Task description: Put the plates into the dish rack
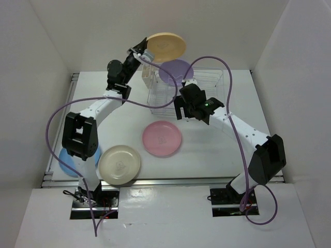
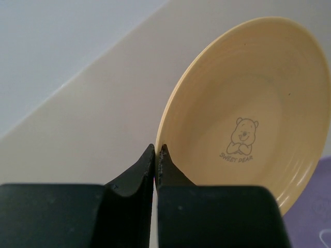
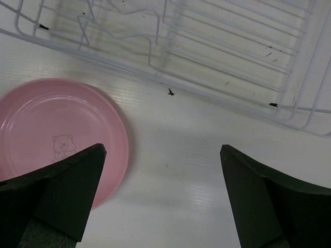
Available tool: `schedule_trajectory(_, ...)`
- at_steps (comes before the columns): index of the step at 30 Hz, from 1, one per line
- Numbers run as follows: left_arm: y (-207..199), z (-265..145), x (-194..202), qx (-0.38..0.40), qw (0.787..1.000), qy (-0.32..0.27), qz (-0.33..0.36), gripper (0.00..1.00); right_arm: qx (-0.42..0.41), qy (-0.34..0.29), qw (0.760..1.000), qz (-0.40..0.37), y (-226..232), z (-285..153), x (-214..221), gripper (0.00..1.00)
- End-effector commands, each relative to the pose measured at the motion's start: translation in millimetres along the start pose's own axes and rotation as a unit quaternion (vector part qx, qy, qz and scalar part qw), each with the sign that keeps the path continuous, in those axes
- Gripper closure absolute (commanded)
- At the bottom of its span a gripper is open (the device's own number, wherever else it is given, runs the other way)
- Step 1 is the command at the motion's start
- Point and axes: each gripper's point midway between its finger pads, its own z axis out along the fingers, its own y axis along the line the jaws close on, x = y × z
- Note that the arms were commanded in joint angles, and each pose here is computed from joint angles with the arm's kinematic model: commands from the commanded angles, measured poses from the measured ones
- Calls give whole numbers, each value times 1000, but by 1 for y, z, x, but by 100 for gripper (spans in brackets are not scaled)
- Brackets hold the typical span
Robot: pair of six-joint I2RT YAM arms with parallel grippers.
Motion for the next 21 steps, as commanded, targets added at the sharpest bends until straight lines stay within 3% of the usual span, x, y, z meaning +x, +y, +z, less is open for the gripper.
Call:
schedule_trajectory(1,26,27,-43,-38,995,-82,50,100,7,-25,999,18,1,-13,-19,0)
schedule_trajectory(7,-48,45,-3,53,996,-68,25,100,38,2,999,21,-12,-19,-4,0)
schedule_trajectory(10,-79,46,14,88,993,-70,21,100,102,-17,994,31,-42,-43,-16,0)
schedule_trajectory(16,-99,52,42,100,993,-62,25,100,134,-163,975,70,-90,-142,-85,0)
schedule_trajectory(21,-105,64,49,104,991,-75,41,100,143,-202,965,85,-104,-168,-97,0)
